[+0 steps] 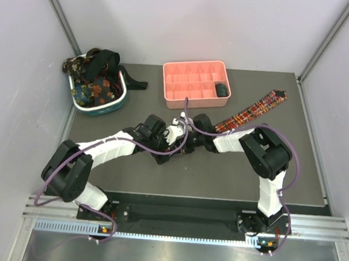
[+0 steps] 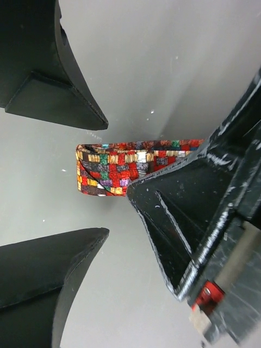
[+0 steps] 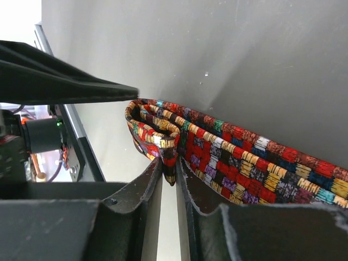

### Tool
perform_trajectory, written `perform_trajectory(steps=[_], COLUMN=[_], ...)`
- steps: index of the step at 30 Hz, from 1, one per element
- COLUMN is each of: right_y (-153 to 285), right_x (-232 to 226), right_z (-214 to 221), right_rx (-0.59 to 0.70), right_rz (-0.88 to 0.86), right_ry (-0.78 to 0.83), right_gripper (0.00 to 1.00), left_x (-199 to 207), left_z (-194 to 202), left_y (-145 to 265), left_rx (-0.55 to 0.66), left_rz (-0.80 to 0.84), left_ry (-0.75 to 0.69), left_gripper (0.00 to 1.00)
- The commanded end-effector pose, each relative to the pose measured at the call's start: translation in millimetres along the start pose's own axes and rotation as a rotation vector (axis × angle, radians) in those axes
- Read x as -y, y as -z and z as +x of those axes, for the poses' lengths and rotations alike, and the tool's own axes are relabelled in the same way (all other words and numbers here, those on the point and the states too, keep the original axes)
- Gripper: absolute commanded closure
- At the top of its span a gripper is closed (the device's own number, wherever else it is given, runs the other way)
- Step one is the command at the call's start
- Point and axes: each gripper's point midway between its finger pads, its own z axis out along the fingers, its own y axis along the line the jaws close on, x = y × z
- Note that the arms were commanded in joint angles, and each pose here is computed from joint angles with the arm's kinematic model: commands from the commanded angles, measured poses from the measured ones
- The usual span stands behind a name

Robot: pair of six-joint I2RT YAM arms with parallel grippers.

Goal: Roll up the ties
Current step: Roll the tie

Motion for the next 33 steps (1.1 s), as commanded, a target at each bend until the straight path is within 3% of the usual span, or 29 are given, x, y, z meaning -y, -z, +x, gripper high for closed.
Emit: perform_trajectory(steps=[1, 26, 33], right_y=[1, -1, 0], right_x=[-4, -7, -9], right_z=[-16, -19, -20], right_rx=[0.049, 0.053, 0.059], right_rz=[-0.037, -0.060, -0.066], right_ry=[0.040, 0.040, 0.047], right_gripper=[0.83, 0.79, 0.67], left_x=[-5, -20, -18], left_z=[-16, -1, 0], left_y=[-4, -24, -24], left_rx=[0.040, -0.061, -0.064], left_rz=[0.009, -0.027, -0.018], left_ry=[-0.065, -0.087, -0.086], left_gripper=[0.23, 0.49, 0.53])
